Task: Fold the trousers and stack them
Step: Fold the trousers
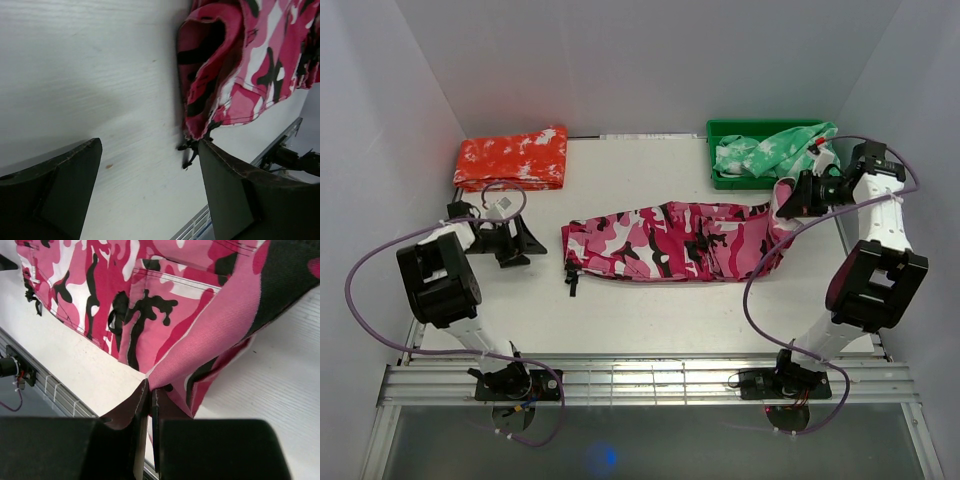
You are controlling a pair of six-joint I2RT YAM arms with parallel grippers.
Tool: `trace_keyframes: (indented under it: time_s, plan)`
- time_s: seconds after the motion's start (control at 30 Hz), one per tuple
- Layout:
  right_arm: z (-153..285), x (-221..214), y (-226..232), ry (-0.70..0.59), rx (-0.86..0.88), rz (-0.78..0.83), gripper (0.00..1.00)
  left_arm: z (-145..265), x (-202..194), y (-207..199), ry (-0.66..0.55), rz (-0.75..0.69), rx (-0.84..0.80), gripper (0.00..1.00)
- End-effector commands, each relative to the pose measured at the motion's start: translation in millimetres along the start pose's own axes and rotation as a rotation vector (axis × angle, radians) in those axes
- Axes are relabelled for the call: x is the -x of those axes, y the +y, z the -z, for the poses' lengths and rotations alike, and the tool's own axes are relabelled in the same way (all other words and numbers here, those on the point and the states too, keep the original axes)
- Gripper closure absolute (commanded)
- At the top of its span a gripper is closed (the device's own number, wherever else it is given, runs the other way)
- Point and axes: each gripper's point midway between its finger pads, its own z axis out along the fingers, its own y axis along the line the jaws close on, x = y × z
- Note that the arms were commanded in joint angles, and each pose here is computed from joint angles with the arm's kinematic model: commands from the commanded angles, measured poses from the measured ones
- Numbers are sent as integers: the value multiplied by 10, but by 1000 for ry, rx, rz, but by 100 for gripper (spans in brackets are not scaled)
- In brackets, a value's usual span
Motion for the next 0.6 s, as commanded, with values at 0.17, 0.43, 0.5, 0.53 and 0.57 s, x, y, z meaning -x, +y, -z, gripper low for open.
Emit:
trace_keyframes:
  time_s: [0.17, 0.43, 0.5, 0.53, 0.57]
  plan:
    - [-239, 245, 645, -37, 93, 65, 92, -429, 112, -496, -7, -94, -175, 16]
    - [-493, 327, 1104, -14, 153, 164, 92, -773, 39, -636, 31, -77, -218, 31]
    - [-597, 327, 1270, -3, 183, 181, 92, -818, -29, -642, 46, -73, -221, 42]
    - [-648, 361, 1304, -10, 189, 194, 92, -840, -58, -647, 53, -73, -215, 48]
    - [-697, 369, 1320, -7, 187, 197, 92, -846, -84, -646, 59, -63, -211, 55]
